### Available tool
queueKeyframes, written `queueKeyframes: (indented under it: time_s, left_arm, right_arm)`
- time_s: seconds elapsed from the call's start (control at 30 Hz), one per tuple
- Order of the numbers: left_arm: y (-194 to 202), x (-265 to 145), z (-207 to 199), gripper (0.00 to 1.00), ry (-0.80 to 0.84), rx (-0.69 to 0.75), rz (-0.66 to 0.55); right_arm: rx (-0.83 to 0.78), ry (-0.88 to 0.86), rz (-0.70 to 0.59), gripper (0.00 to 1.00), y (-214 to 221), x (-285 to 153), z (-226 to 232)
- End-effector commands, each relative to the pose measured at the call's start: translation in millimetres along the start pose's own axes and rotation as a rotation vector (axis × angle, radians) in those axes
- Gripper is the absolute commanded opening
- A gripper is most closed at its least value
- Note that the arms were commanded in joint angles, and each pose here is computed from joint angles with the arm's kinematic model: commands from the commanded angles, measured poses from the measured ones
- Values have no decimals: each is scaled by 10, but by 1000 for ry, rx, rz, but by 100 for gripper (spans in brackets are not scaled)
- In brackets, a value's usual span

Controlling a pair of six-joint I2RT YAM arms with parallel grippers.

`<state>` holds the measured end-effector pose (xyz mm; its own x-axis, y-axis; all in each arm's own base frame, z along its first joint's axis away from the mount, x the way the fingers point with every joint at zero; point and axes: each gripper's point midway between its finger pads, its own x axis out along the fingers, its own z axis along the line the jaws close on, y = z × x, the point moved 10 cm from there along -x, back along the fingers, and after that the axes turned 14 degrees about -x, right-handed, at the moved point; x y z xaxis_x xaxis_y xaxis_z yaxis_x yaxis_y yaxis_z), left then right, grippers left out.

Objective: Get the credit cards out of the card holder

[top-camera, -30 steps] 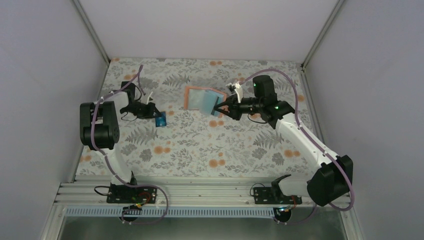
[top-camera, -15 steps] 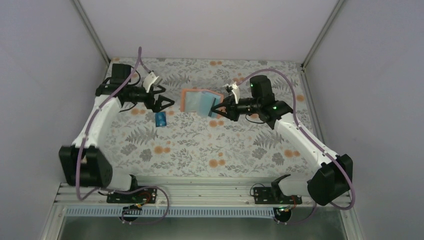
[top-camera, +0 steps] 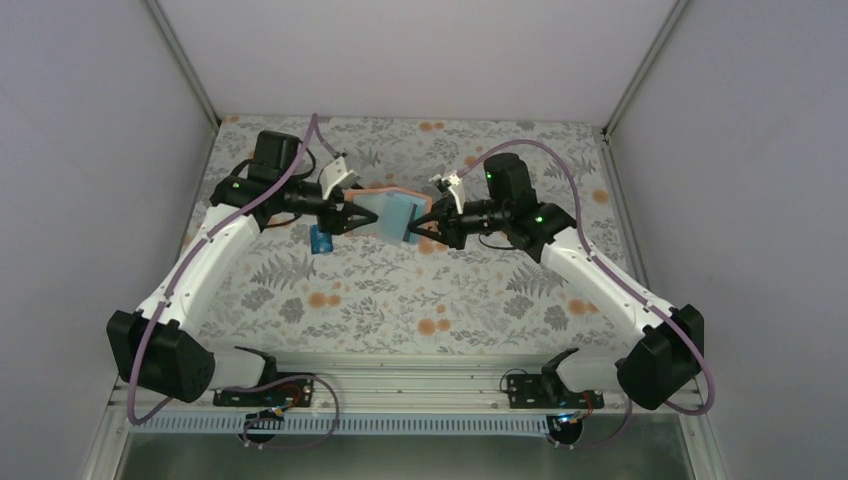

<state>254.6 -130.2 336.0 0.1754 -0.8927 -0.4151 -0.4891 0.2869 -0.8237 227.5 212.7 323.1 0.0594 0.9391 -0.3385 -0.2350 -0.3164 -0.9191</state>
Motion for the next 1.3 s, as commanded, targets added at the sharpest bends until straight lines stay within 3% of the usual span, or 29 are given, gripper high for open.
queueKeyframes:
  time_s: [0.0,0.03,0.07,0.3,0.43,0.63,0.7,0.87,0.9,0.93,1.07,1.27]
  left_arm:
    - [-109,31,-12,14,-29,2,-8]
    - [-123,31,-17,4,-25,-5,-11]
    - [-131,31,-40,3,-13,-3,-13]
    - [-177,115,-338,3,137,60,-7]
    - [-194,88,-409,2,188,78,-9]
    - [-235,50,-443,2,184,96,-18]
    - [-244,50,-435,2,180,96,-19]
    - [-283,26,-396,3,135,95,-28]
    - [-273,29,-384,8,120,97,-25]
    - [-258,35,-378,19,111,98,-23]
    - [-221,100,-356,97,39,91,-19]
    - [-258,274,-333,100,-106,104,15]
  right_arm:
    - [-87,5,-62,7,-213,-50,89]
    - [-93,10,-65,9,-214,-48,94]
    - [-97,26,-67,11,-212,-44,93]
    - [-119,203,-129,26,-296,57,30]
    - [-172,193,-171,39,-365,102,119]
    - [-204,168,-171,48,-369,103,198]
    - [-201,147,-163,43,-347,109,211]
    - [-179,152,-154,9,-296,83,236]
    - [-171,163,-153,5,-295,79,229]
    - [-157,175,-150,4,-294,80,219]
    - [-114,184,-152,4,-330,106,183]
    - [-54,195,-156,4,-411,208,130]
